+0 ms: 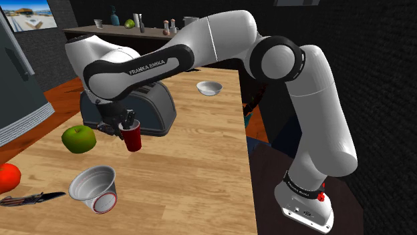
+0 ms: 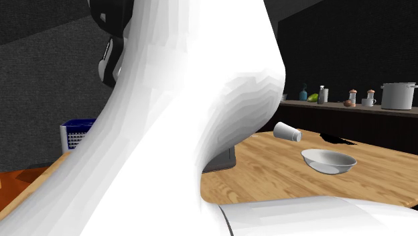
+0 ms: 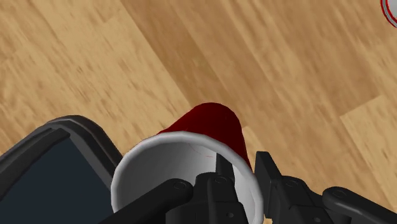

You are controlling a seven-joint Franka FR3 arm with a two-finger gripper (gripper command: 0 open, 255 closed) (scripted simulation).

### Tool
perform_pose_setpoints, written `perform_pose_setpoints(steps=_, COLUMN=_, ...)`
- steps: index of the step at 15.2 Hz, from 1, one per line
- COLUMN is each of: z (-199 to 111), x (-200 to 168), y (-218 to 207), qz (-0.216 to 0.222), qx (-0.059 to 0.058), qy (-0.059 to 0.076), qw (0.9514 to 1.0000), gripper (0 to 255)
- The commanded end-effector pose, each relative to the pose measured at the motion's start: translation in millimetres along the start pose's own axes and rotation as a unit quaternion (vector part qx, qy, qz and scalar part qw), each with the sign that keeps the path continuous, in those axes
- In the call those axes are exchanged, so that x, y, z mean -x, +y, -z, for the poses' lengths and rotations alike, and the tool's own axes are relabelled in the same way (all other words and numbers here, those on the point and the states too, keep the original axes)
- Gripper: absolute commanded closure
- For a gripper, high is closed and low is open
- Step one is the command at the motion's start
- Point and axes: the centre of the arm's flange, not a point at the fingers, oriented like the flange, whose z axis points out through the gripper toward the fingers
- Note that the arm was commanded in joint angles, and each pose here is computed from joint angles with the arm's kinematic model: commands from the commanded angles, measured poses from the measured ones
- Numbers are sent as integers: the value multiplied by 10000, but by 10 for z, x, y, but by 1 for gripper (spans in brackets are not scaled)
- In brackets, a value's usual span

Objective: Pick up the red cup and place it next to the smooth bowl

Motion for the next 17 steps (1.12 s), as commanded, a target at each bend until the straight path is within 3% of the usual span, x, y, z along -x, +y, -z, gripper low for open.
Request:
perform_pose_setpoints(steps=1, z=108, x=6, y=11, qz=-1, qx=1, qy=0, qw=10000, gripper=255)
perform_pose_setpoints(steps=17, z=948, x=0, y=94, qz=-1, qx=1, qy=0, qw=10000, gripper=255)
